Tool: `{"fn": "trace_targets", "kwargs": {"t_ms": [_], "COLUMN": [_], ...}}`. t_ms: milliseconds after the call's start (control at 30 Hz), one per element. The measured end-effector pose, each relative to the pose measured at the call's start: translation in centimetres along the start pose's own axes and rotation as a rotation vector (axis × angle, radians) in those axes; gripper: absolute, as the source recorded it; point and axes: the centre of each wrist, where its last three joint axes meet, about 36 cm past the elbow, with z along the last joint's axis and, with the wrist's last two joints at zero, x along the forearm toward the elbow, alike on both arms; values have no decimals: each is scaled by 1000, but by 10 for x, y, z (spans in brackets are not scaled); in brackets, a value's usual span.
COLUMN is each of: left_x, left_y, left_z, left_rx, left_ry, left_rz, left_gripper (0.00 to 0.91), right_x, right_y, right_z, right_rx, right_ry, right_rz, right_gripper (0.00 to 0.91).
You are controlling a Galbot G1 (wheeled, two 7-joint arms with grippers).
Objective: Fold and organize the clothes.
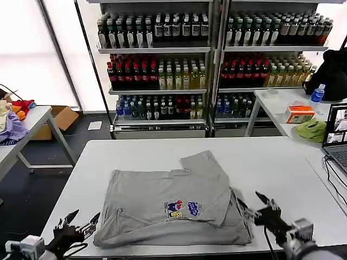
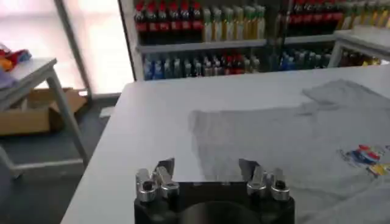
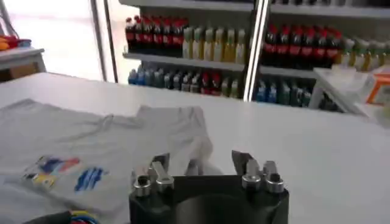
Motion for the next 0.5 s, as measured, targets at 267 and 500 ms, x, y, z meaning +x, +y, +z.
{"fn": "trace_targets", "kwargs": {"t_ms": [267, 500], "left_x": [-65, -128], "left_y": [32, 55], "left_z": [-17, -30], "left_rx": [-44, -42], "left_ry": [-30, -15], "left_rz": [110, 173], "left_gripper": [907, 907], "right_x": [-97, -180], "right_y": [-41, -50], "right_z": [-18, -31], "right_rx": [-22, -36], "right_ry": [17, 75], "right_rz": [-69, -95], "right_gripper": [907, 907]}}
